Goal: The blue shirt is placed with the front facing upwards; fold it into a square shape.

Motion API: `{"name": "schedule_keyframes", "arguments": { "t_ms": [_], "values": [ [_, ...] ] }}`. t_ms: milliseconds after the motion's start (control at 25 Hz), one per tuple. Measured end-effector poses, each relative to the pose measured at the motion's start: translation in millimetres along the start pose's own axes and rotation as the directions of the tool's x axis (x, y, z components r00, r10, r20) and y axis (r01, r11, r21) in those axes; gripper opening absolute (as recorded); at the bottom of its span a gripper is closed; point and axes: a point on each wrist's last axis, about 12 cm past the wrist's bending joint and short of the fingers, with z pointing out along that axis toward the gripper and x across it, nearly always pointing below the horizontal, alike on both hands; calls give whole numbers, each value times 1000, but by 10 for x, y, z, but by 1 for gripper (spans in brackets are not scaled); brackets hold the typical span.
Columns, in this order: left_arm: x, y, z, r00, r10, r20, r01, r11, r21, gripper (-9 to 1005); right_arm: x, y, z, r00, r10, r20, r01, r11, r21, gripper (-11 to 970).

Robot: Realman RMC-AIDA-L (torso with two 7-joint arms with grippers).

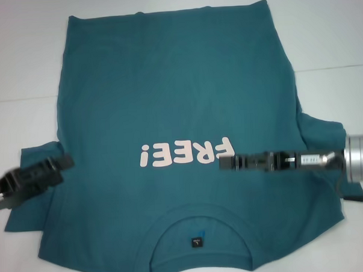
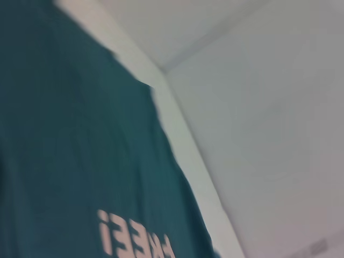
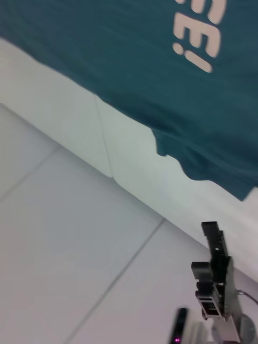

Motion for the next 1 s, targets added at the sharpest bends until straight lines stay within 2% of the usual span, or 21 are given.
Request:
{"name": "schedule_keyframes", "arguments": {
  "t_ms": [40,120,320,640,1000],
  "values": [
    [-34,14,-10,998,-58,17,59,998,-13,808,-57,2,-13,1000,13,1,-13,1000,6,926],
    [-104,40,-40,992,-115,59,117,993,-33,806,-161,-2,-39,1000,31,3,-31,999,21,926],
    [-272,130,-76,972,-180,152,197,975,-100,801,-417,-39,-104,997,77,7,-78,994,78,926],
    [-455,302,20,972,-147,182,195,938,-287,793,-582,-52,-51,999,47,-6,-45,990,136,925],
    [-535,414,44,981,-93,172,158,893,-422,783,-606,-76,-38,999,35,-11,-33,986,166,925]
  ]
}}
